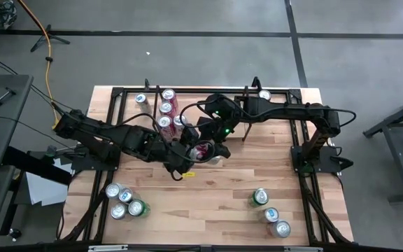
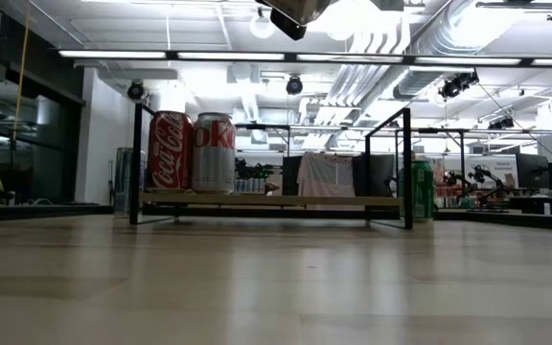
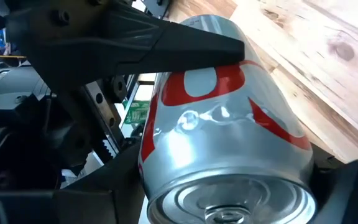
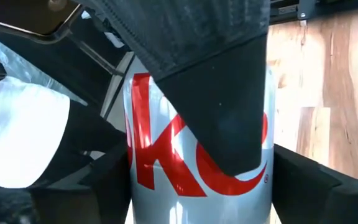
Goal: Place canned beverage on shelf
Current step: Put the top silver soda can on the shelf aligned with the other silver soda can
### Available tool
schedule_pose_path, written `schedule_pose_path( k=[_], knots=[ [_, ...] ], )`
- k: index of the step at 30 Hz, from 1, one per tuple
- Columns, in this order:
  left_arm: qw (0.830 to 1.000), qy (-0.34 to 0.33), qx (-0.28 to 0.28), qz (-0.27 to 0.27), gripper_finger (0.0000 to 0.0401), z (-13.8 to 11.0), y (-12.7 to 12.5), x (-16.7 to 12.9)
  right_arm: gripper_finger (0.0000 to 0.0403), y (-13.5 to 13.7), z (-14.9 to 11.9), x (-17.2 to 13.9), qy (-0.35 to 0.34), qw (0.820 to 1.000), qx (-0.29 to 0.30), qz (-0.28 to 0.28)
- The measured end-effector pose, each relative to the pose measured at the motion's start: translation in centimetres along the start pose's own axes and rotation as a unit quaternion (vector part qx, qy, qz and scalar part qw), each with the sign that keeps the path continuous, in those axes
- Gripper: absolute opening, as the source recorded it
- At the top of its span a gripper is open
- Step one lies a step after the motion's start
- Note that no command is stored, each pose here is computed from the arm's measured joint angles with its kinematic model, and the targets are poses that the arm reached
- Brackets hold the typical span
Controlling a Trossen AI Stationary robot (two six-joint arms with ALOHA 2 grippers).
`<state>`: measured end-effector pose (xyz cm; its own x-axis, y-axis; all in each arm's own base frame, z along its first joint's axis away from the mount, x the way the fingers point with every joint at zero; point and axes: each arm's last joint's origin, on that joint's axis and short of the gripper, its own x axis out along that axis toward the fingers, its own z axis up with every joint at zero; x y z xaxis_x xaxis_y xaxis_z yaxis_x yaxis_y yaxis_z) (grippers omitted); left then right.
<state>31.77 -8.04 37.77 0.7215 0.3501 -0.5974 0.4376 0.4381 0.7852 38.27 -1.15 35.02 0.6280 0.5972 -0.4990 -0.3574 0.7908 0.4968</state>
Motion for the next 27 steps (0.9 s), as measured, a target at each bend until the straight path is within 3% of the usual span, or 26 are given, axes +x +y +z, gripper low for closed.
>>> schedule_pose_path(
  k=[10, 16, 19, 22, 27],
  knots=[
    [0.996, 0.003, -0.088, 0.002, 0.0265, -0.3, 0.2, -0.3, 0.0284, 0.0, -0.8, -1.3, 0.032, 0.999, 0.006, 0.037],
    [0.989, 0.007, -0.145, -0.004, 0.0289, -0.7, 0.2, -0.9, 0.0284, -0.5, -1.8, -2.7, 0.065, 0.998, 0.016, 0.014],
    [0.983, 0.038, -0.177, -0.02, 0.0291, -2.3, 0.0, -2.4, 0.0284, -0.8, -2.7, -3.3, 0.102, 0.994, 0.036, 0.006],
    [0.955, 0.076, -0.284, -0.038, 0.0291, -4.9, 0.1, -4.3, 0.0284, -0.9, -3.7, -3.7, 0.143, 0.989, 0.048, 0.002],
    [0.87, 0.049, -0.491, -0.005, 0.0291, -9.7, -0.2, -8.3, 0.0284, -1.6, -5.5, -4.1, 0.178, 0.982, 0.065, -0.009]
  ],
)
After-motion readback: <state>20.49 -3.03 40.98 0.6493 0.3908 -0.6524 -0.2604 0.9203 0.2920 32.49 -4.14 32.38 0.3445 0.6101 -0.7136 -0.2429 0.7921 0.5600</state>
